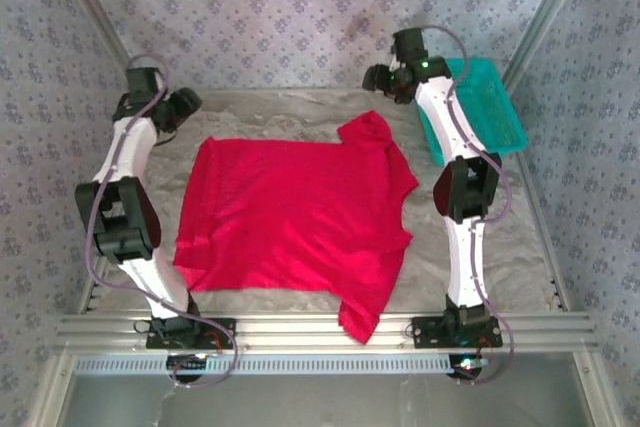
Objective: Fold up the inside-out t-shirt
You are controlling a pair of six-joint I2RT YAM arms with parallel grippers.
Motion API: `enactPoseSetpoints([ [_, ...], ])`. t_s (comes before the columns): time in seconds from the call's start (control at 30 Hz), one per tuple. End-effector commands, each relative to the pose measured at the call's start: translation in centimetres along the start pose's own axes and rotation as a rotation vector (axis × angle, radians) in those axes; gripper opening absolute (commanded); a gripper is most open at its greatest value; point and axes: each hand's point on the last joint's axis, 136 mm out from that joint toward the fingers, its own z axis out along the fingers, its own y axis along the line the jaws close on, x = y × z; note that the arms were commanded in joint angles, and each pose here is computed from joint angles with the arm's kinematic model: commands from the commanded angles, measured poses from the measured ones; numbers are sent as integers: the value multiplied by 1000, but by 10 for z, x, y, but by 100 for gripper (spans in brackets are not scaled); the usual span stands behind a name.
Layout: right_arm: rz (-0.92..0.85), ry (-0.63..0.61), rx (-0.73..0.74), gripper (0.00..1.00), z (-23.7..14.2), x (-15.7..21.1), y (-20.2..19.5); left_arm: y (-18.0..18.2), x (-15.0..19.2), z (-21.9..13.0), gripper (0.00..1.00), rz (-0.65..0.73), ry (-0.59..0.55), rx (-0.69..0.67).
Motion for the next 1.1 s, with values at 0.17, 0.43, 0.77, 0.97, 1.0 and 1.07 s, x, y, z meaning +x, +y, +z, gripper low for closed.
enactPoseSetpoints([
  [0.17,-53,82,-63,65,-12,85,31,22,67,44,45,277,231,-280],
  [0.43,-63,219,-53,63,25,144,19,54,79,76,46,371,333,-469],
  [0.77,-30,294,-57,62,55,159,11,66,85,108,47,389,381,-511],
  [0.97,58,340,-17,61,85,175,-17,74,80,116,26,427,393,-551],
  [1.0,77,350,-2,61,90,176,-26,74,78,117,23,430,394,-551],
  [1.07,105,366,24,60,96,178,-39,74,76,119,17,439,398,-551],
])
